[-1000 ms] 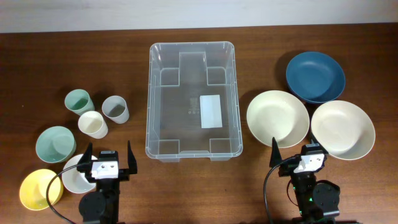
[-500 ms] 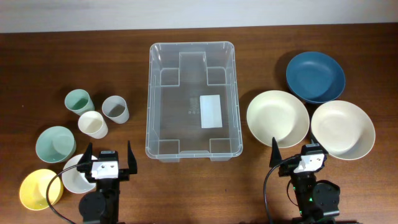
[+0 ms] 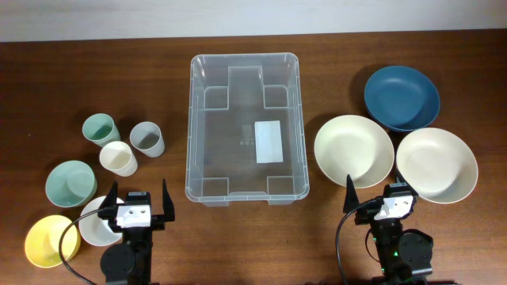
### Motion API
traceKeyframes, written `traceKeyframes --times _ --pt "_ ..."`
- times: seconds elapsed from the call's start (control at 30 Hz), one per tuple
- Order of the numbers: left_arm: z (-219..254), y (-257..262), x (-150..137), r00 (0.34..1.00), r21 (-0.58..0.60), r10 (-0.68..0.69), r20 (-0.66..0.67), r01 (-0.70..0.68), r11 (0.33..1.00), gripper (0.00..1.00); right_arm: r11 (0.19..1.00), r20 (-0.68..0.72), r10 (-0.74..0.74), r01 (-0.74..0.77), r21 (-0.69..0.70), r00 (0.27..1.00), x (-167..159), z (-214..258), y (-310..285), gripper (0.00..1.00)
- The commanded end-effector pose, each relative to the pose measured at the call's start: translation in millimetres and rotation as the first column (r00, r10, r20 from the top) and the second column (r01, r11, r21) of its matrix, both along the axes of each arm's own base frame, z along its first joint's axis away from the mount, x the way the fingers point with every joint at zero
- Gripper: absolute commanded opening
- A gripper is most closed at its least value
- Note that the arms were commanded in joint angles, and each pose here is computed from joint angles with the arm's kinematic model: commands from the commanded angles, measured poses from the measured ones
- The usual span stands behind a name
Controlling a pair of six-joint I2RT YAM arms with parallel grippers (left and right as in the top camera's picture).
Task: Pack container
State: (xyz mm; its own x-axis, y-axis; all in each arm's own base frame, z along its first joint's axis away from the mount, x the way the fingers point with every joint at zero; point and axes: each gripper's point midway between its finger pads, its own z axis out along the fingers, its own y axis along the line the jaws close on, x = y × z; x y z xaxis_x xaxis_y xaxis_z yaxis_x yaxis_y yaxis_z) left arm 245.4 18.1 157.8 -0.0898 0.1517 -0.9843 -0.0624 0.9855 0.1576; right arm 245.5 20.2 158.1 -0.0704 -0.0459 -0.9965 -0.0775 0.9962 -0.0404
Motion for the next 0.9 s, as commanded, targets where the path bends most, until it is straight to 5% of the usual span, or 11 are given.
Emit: traceKeyframes --times 0.0,0.87 --pt "-1.5 -0.1 -0.1 1.0 0.015 -0.004 -0.001 0.004 1.0 1.0 1.0 -0.004 0.004 -0.004 -0.006 1.0 -0.4 -2.4 0.4 0.99" --pt "-1.5 -0.1 -0.1 1.0 0.015 -0.004 -0.001 0.004 1.0 1.0 1.0 -0.004 0.029 -0.029 -0.003 1.0 -0.7 -2.2 4.8 0.99"
